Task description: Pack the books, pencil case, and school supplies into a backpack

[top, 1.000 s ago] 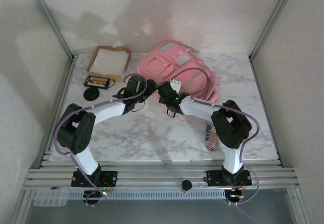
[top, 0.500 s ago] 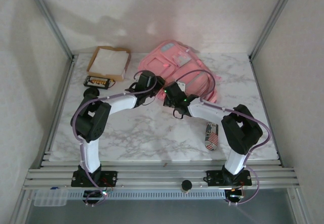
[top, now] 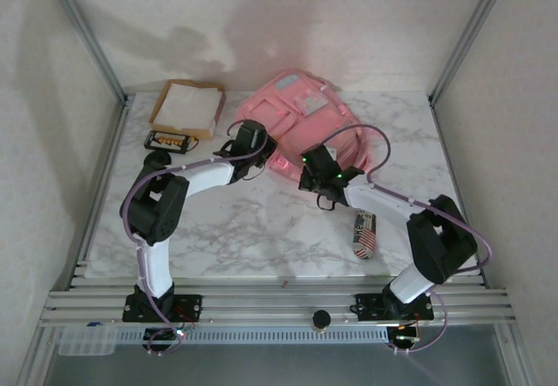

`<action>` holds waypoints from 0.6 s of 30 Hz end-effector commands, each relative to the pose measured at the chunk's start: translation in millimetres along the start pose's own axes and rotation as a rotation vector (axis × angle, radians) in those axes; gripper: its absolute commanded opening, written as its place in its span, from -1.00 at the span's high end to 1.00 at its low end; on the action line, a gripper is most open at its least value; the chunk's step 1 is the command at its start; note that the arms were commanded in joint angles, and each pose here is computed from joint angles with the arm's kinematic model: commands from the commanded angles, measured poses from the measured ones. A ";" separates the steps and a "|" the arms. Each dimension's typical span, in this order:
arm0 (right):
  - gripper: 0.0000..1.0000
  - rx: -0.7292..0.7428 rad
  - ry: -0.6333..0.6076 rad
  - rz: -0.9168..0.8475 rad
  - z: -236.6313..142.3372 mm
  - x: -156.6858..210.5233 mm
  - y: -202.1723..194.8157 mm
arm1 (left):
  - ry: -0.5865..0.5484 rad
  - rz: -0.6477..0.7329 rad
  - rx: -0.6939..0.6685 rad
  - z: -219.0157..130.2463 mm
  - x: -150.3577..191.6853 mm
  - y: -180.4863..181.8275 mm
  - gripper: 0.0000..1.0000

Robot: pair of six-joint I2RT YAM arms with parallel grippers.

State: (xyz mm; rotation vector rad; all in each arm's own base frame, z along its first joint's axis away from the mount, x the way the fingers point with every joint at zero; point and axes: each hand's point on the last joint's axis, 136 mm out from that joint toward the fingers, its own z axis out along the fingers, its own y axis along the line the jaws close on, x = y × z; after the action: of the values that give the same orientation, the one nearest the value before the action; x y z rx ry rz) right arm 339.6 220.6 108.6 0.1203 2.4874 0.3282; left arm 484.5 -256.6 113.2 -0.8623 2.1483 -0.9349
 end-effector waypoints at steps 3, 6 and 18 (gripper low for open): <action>1.00 0.130 0.067 -0.039 -23.0 6.4 -56.1 | -0.124 0.130 -0.177 -15.9 -77.8 50.9 1.00; 1.00 0.146 0.054 -0.047 -32.2 0.6 -63.4 | -0.114 0.178 -0.199 -16.9 -100.9 58.1 1.00; 0.95 -0.211 0.088 -0.140 -24.3 4.7 37.0 | 0.007 0.055 0.036 -74.2 -56.7 31.7 -0.26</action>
State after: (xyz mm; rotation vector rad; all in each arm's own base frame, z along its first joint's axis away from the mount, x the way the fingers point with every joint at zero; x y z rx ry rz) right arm 310.2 230.4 108.4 -0.0686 2.5968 0.4225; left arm 473.4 -141.3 119.7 -0.7919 2.1917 -0.7889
